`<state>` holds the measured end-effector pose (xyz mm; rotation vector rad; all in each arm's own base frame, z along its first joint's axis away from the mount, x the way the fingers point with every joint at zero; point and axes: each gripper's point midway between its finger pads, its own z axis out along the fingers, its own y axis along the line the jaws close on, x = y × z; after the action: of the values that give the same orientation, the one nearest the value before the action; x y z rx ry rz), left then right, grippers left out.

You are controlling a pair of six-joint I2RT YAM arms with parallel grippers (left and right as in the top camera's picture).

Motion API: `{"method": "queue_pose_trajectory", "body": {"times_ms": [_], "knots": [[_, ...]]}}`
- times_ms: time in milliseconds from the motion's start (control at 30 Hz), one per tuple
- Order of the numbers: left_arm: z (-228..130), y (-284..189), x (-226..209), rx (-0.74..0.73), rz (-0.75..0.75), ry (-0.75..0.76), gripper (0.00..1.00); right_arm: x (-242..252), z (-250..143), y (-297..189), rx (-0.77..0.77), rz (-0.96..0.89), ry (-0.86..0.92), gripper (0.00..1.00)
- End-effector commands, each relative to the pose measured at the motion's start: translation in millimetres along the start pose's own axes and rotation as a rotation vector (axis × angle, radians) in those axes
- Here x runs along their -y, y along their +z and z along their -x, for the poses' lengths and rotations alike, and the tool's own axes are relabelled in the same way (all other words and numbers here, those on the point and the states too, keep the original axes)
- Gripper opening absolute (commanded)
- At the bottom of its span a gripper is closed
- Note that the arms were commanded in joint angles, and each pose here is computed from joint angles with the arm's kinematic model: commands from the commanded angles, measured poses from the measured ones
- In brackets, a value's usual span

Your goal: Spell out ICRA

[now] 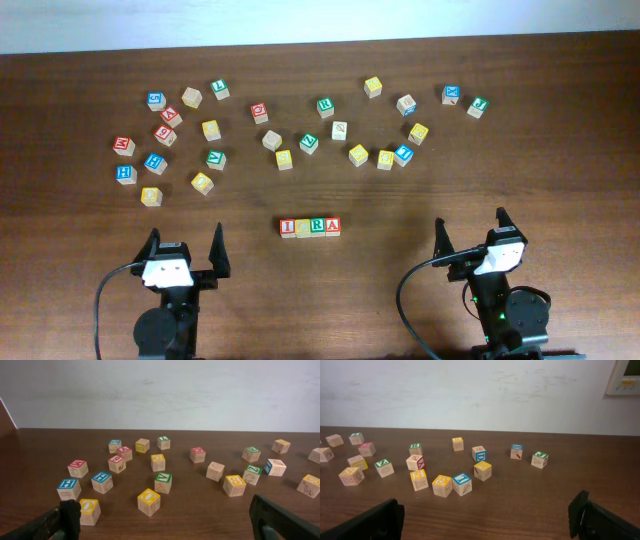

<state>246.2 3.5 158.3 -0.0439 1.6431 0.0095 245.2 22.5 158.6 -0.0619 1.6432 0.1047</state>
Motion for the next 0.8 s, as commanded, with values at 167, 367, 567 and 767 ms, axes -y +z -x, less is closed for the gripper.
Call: {"method": "queue_pose_trajectory", "body": {"times_ms": [167, 367, 567, 767], "knots": [[-1.3, -0.3, -10.8, -0.003, 0.048, -0.01, 0.99, 2.5, -2.3, -0.1, -0.003, -0.012, 0.011, 0.98], [-1.5, -0.3, -10.1, -0.004, 0.044, -0.005, 0.99, 2.5, -2.3, -0.1, -0.003, -0.012, 0.012, 0.98], [-1.3, -0.2, -9.4, -0.003, 0.04, -0.006, 0.99, 2.5, -2.3, -0.1, -0.003, -0.012, 0.012, 0.99], [-1.1, -0.3, -9.4, -0.002, 0.04, -0.006, 0.99, 2.5, -2.3, -0.1, -0.003, -0.012, 0.011, 0.98]]}}
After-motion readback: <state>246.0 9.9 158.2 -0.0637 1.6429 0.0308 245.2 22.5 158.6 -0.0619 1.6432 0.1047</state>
